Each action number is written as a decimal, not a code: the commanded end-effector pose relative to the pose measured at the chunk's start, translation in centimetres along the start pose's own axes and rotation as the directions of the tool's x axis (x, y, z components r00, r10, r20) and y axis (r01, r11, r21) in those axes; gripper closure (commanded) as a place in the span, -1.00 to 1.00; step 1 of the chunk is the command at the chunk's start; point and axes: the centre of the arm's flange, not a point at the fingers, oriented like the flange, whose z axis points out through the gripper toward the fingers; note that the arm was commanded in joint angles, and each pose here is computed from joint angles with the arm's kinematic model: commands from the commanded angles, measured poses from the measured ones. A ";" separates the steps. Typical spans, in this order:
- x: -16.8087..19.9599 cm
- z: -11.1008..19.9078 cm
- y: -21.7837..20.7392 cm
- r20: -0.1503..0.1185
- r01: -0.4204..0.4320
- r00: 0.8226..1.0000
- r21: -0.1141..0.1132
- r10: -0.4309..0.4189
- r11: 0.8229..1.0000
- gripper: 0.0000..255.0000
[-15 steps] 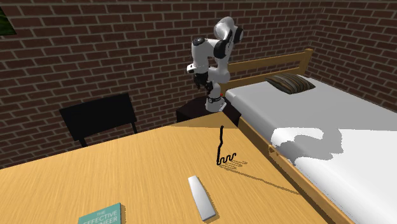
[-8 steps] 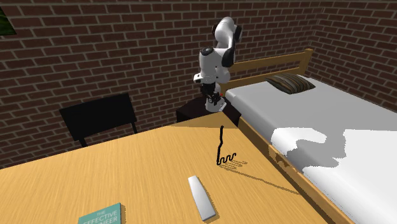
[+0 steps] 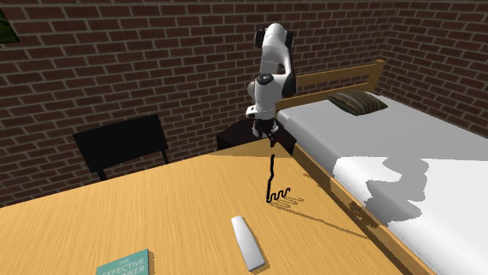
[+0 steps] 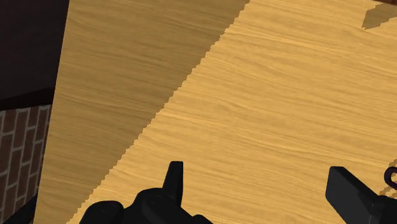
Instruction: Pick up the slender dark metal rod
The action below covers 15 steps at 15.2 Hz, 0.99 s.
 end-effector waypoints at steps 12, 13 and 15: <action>5.3 5.5 -14.3 -0.048 -0.146 0.988 0.050 0.148 0.988 -1.00; 5.8 5.9 -15.4 -0.051 -0.157 0.986 0.054 0.159 0.986 -1.00; 6.9 6.6 -17.6 -0.058 -0.178 0.982 0.062 0.182 0.982 -1.00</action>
